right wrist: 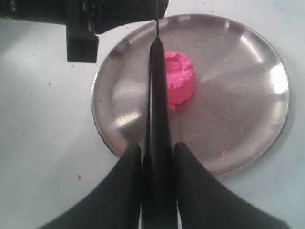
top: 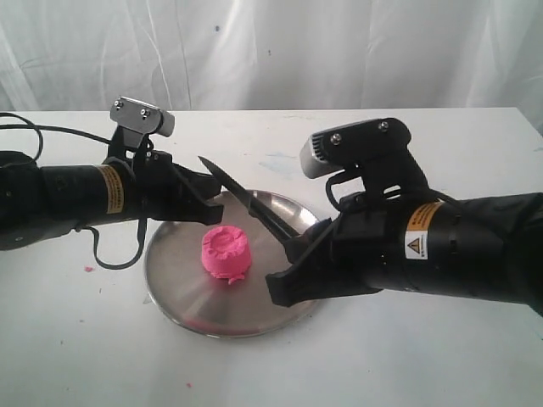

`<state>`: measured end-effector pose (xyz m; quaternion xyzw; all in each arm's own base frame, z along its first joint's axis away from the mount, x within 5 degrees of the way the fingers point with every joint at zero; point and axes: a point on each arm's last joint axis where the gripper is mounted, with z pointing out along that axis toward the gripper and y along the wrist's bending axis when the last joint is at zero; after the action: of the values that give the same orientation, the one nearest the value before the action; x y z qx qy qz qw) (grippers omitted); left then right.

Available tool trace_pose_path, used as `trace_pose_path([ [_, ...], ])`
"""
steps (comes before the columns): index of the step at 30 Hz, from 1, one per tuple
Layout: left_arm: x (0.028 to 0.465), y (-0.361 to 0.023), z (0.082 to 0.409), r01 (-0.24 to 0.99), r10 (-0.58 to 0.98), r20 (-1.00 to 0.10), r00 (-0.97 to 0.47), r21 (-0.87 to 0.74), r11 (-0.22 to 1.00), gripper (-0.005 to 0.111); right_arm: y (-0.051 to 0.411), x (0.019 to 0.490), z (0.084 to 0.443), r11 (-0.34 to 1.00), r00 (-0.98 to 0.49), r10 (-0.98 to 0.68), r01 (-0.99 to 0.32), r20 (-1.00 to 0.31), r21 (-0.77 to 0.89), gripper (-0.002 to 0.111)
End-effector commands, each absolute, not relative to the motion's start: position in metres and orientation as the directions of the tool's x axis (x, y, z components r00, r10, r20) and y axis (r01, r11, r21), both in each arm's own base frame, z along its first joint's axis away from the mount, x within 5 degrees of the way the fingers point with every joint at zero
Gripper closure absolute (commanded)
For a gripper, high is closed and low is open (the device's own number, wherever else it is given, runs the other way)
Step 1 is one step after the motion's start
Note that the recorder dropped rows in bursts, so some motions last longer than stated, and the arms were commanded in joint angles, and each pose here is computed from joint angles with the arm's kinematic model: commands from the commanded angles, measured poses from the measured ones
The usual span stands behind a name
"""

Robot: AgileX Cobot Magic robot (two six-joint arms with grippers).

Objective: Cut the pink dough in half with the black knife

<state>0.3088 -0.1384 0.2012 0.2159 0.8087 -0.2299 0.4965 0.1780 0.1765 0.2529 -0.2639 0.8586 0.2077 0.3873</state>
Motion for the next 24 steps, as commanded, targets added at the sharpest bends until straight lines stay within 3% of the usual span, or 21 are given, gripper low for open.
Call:
trace_pose_path([
  [1,0.308,-0.143,0.208,0.602,0.1,-0.92,-0.38,-0.164,0.781,0.107,0.177,0.178,0.255,0.78,-0.575,-0.269,-0.6,-0.773,0.175,0.108],
  [19,0.307,-0.138,0.2,0.594,0.202,-0.89,-0.409,-0.091,0.8,0.107,0.173,0.191,0.261,0.809,-0.565,-0.123,-0.534,-0.816,0.248,0.108],
  [24,0.307,-0.129,0.19,0.536,0.27,-0.829,-0.489,-0.042,0.843,0.107,0.159,0.199,0.256,0.847,-0.602,-0.132,-0.481,-0.787,0.226,0.108],
])
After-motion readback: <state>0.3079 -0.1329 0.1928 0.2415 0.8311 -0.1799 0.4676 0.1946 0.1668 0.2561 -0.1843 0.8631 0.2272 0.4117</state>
